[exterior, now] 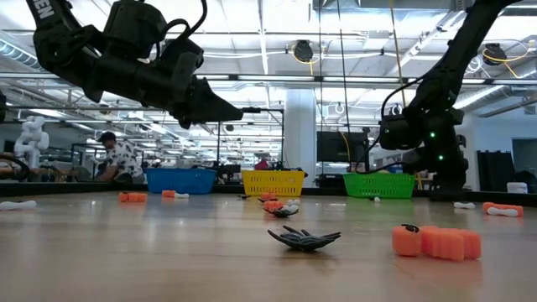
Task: Sort Halloween decoration
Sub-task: Put the white bone toy into the green bin
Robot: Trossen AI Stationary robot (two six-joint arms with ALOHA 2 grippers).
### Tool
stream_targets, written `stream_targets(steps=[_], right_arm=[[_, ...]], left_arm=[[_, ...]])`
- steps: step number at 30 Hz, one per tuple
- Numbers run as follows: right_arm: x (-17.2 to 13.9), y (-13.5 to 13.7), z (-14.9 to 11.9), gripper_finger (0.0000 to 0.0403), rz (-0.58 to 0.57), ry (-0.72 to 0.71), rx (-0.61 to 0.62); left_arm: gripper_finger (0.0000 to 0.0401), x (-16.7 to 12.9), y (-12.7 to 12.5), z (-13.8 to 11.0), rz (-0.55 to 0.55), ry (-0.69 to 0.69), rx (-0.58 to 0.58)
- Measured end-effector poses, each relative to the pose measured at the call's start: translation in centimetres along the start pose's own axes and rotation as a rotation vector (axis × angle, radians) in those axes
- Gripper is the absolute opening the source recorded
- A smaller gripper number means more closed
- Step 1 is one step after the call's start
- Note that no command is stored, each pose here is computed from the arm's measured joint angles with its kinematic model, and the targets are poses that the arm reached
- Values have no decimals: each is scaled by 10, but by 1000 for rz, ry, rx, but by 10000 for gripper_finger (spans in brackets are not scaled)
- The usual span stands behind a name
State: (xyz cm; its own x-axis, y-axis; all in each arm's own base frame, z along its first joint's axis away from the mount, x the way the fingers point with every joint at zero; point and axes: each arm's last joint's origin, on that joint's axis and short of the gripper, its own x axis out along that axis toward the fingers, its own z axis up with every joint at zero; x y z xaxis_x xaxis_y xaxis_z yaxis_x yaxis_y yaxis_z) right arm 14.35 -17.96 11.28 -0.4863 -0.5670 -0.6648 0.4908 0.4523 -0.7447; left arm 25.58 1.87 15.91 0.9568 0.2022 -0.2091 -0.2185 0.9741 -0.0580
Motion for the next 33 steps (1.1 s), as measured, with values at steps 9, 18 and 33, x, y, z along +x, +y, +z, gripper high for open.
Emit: stream_targets(steps=[9,18,33], right_arm=[[-1,5,0,0,135,-3,78],[-14,-8,6,0,94,-105,226],[2,-3,31,0,-18,55,377]], left_arm=[[0,0,0,-2,2,17,2],[0,0,1,-1,15,11,2],[0,0,0,-3,31,30,8]])
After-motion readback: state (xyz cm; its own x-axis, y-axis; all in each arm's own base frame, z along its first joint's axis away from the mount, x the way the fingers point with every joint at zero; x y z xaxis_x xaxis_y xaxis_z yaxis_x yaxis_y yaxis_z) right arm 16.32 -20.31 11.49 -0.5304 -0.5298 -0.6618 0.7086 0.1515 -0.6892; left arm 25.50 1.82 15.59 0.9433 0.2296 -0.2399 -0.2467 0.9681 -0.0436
